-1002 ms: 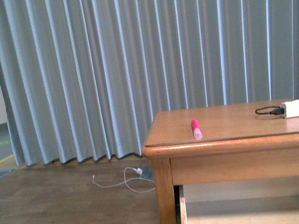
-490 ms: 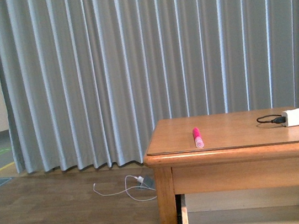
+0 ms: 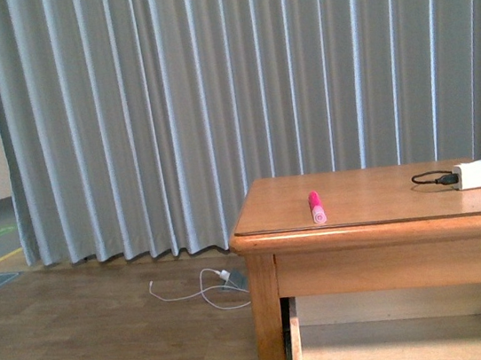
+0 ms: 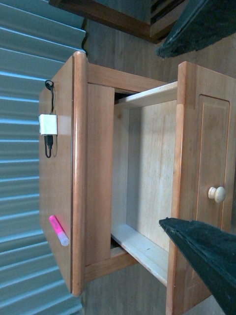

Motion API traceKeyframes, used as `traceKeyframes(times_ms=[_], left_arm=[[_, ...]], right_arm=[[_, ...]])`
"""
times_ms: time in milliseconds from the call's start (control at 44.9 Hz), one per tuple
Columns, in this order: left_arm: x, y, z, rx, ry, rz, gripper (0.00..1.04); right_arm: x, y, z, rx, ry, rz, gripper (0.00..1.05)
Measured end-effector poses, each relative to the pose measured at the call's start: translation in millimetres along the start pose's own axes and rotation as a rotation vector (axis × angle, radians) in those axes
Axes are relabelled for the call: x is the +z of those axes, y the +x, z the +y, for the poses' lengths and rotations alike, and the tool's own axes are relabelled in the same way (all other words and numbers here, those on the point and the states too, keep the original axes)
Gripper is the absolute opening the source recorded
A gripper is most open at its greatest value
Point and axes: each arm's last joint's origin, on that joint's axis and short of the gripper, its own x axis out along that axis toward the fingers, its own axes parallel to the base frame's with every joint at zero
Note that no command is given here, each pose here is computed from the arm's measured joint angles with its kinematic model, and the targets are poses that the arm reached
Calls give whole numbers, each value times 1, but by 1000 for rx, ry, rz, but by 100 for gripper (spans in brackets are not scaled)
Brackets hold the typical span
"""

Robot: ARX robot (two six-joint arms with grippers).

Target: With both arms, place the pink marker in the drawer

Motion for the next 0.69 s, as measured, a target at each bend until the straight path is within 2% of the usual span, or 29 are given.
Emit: traceKeyframes(times_ms=[67, 423, 535, 691], left_arm=[[0, 0, 0, 0, 0, 0, 99], [0, 0, 0, 4, -2, 1, 99], [-4, 6, -2, 112, -79, 132, 99], [16, 30, -12, 34, -112, 179, 99]], right_arm=[[0, 0, 0, 0, 0, 0, 95], [0, 0, 0, -1, -1, 0, 96], [0, 0, 0, -1, 0, 0, 96], [0, 0, 0, 0, -1, 0, 96]])
